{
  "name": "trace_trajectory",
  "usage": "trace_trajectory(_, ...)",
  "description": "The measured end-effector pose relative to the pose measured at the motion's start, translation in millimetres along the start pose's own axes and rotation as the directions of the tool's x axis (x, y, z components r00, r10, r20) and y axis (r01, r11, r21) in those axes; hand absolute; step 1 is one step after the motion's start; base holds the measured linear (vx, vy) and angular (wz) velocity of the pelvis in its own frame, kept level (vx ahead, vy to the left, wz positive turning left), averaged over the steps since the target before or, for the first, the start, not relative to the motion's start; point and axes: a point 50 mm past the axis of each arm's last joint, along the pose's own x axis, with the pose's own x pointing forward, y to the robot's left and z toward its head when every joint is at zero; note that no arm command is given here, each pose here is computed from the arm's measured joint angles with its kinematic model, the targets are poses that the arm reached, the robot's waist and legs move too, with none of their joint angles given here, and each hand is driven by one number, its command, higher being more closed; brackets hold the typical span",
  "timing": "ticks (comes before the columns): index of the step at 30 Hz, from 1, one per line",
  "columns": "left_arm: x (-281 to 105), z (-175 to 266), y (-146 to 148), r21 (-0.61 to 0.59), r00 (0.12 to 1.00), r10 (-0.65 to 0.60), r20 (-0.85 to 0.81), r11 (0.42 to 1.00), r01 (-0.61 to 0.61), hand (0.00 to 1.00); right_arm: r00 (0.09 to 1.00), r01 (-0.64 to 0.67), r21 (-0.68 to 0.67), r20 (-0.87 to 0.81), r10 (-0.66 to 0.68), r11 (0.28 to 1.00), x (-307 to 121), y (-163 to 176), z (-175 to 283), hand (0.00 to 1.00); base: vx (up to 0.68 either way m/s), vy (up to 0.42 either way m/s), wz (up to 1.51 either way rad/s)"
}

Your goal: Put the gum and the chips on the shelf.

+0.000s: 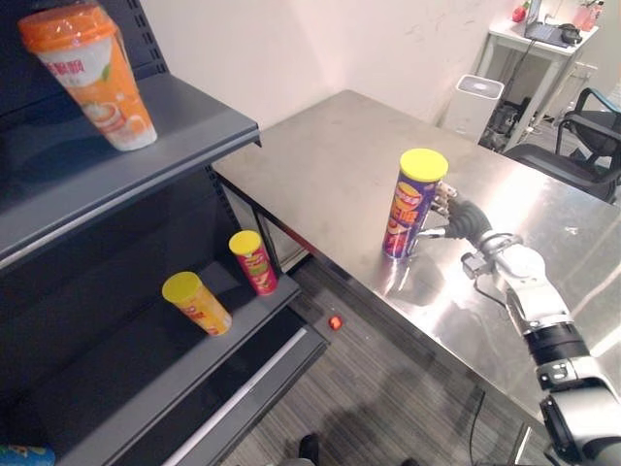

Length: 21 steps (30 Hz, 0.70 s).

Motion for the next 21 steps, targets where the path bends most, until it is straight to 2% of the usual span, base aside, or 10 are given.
trace_trajectory(2, 0.0, 0.0, 0.0, 0.002, 1.0, -0.001, 0.0, 1.0, 0.001, 0.0, 1.0, -0.006, 0.035, -0.013, 0.006, 0.999, 0.3, 2.0, -2.4, 0.0, 0.0, 0.0, 0.0)
trace_trajectory(21, 0.0, -0.1, 0.3, 0.009, 1.0, -0.002, -0.001, 1.0, 0.002, 0.0, 1.0, -0.003, 0.04, -0.028, 0.004, 0.999, -0.9, 2.3, -6.2, 0.0, 0.0, 0.0, 0.0)
